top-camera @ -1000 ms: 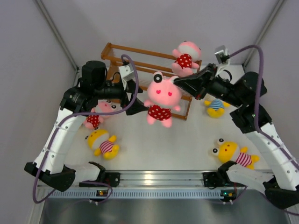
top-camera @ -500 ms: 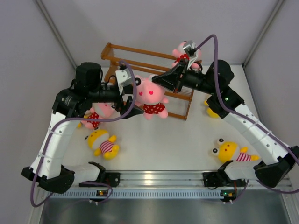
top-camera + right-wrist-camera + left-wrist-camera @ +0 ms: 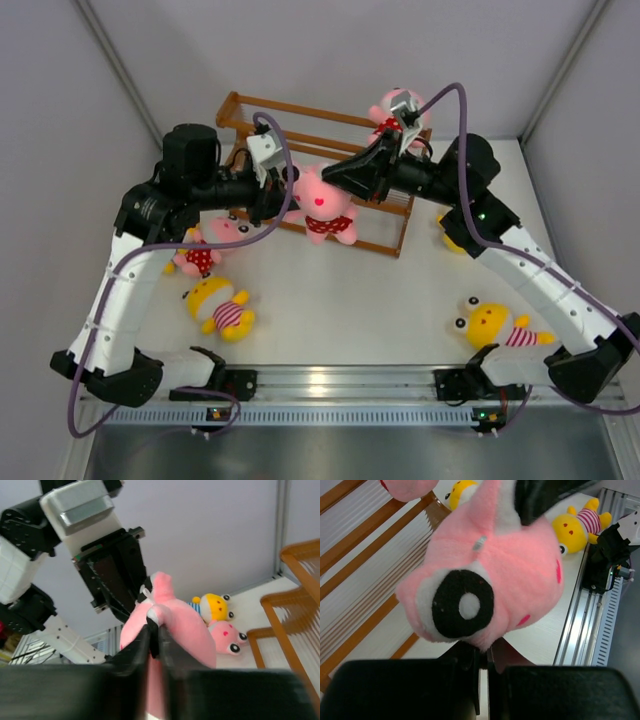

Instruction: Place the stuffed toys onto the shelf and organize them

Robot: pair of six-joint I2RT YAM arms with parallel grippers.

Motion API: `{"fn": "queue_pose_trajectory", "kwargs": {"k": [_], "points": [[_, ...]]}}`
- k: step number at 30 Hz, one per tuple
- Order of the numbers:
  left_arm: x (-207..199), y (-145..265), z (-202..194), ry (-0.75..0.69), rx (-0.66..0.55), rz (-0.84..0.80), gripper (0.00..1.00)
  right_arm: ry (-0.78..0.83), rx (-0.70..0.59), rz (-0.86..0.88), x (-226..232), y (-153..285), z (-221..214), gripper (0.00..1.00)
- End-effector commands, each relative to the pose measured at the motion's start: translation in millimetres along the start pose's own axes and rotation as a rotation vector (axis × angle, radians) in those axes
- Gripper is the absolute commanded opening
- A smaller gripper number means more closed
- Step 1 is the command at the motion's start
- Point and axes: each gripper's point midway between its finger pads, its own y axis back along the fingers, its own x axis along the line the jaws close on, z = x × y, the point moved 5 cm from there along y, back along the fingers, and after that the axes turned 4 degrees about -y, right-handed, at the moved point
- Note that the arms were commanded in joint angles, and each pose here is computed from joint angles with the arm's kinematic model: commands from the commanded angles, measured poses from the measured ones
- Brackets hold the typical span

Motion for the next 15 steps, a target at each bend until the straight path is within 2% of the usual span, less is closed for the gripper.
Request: {"fn": "queue_pose_trajectory", "kwargs": {"k": [1, 2, 3, 4, 6, 8, 10, 12, 13, 14, 15], "points": [[15, -8, 10, -0.017, -0.047, 0.062, 0.0, 0.099, -0.018, -0.112, -4, 10, -2, 0.42], [16, -10, 9, -0.005, -0.043, 0.063, 0.0, 0.126, -0.026, -0.197, -14, 15, 0, 0.55], [18, -12, 5, 0.004, -0.031, 0.07, 0.0, 0.127, 0.009, -0.36, -34, 26, -10, 0.58], [22, -15, 3, 0.012, -0.018, 0.087, 0.0, 0.215, 0.022, -0.426, -40, 36, -8, 0.71], [29, -20, -5, 0.037, 0.011, 0.111, 0.0, 0.279, 0.081, -0.564, -55, 54, -16, 0.99], [35, -24, -9, 0.061, 0.029, 0.127, 0.0, 0.425, 0.141, -0.591, -55, 70, -21, 0.99], [40, -27, -13, 0.089, 0.039, 0.129, 0.0, 0.623, 0.176, -0.527, -40, 81, -23, 0.99], [42, -29, -17, 0.107, 0.048, 0.132, 0.0, 0.744, 0.263, -0.429, -37, 85, -58, 0.99], [43, -29, -18, 0.118, 0.051, 0.137, 0.0, 0.901, 0.267, -0.348, -24, 89, -61, 0.99], [43, -29, -18, 0.123, 0.049, 0.134, 0.0, 0.95, 0.337, -0.294, -29, 93, -91, 0.99], [43, -30, -18, 0.128, 0.051, 0.133, 0.0, 0.999, 0.361, -0.261, -28, 95, -100, 0.99]]}}
